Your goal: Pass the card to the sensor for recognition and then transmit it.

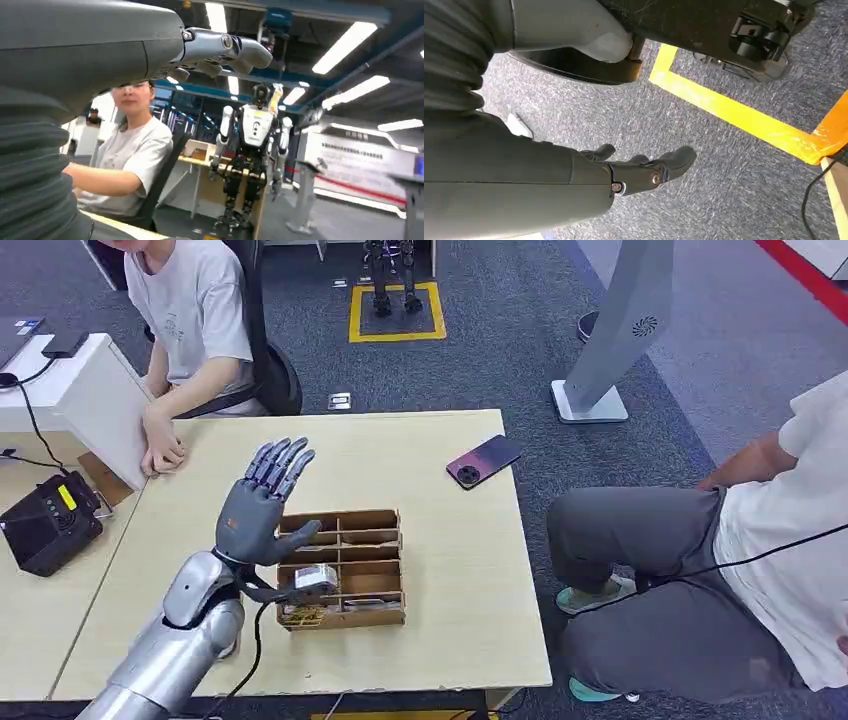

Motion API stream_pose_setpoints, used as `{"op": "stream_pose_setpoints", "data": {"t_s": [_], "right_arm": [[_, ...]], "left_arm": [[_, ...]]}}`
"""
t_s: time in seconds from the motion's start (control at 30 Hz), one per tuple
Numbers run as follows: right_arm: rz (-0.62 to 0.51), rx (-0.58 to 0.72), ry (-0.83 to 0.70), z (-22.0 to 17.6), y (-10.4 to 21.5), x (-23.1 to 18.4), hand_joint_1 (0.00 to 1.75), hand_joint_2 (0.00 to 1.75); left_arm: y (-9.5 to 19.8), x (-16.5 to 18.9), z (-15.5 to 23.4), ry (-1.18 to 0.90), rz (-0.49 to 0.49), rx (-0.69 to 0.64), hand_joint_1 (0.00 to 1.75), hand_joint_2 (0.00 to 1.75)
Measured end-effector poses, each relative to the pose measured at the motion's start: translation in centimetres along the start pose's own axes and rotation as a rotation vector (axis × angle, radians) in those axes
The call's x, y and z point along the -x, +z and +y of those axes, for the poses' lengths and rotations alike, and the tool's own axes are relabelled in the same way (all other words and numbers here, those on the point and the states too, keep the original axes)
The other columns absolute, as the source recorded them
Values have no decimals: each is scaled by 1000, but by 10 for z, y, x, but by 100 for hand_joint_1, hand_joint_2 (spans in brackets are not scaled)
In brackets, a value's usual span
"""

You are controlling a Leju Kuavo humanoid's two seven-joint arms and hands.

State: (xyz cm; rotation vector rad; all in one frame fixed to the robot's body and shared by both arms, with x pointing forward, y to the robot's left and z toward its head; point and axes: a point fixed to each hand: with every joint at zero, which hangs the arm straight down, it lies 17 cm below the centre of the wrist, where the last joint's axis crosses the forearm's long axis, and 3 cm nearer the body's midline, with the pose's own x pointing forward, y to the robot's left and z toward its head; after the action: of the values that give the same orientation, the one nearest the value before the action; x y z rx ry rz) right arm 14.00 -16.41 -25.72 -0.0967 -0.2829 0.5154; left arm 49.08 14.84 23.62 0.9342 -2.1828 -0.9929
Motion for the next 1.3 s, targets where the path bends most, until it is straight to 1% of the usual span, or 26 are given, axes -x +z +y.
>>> {"op": "stream_pose_setpoints", "data": {"t_s": [0.17,0.37,0.53,0.67,0.73,0.93,1.03,1.3], "right_arm": [[2,-1,-11,0,0,0,0,175],[4,0,-25,0,0,0,0,175],[-1,0,-29,0,0,-1,0,175],[-1,2,-36,0,0,-1,0,175],[2,2,-40,0,0,-1,0,175],[4,1,-44,0,0,-1,0,175],[0,1,-43,0,0,-2,0,175],[-3,3,-37,0,0,-3,0,175]], "left_arm": [[-8,1,24,38,2,-47,0,175],[-5,12,46,21,-4,-79,0,175],[4,17,52,11,-4,-78,0,175],[19,16,37,1,-32,7,0,175],[34,21,24,-22,-51,83,0,175],[63,38,10,-30,-47,196,0,175],[71,39,7,-15,-47,225,0,175],[77,43,5,-15,-51,257,0,175]]}}
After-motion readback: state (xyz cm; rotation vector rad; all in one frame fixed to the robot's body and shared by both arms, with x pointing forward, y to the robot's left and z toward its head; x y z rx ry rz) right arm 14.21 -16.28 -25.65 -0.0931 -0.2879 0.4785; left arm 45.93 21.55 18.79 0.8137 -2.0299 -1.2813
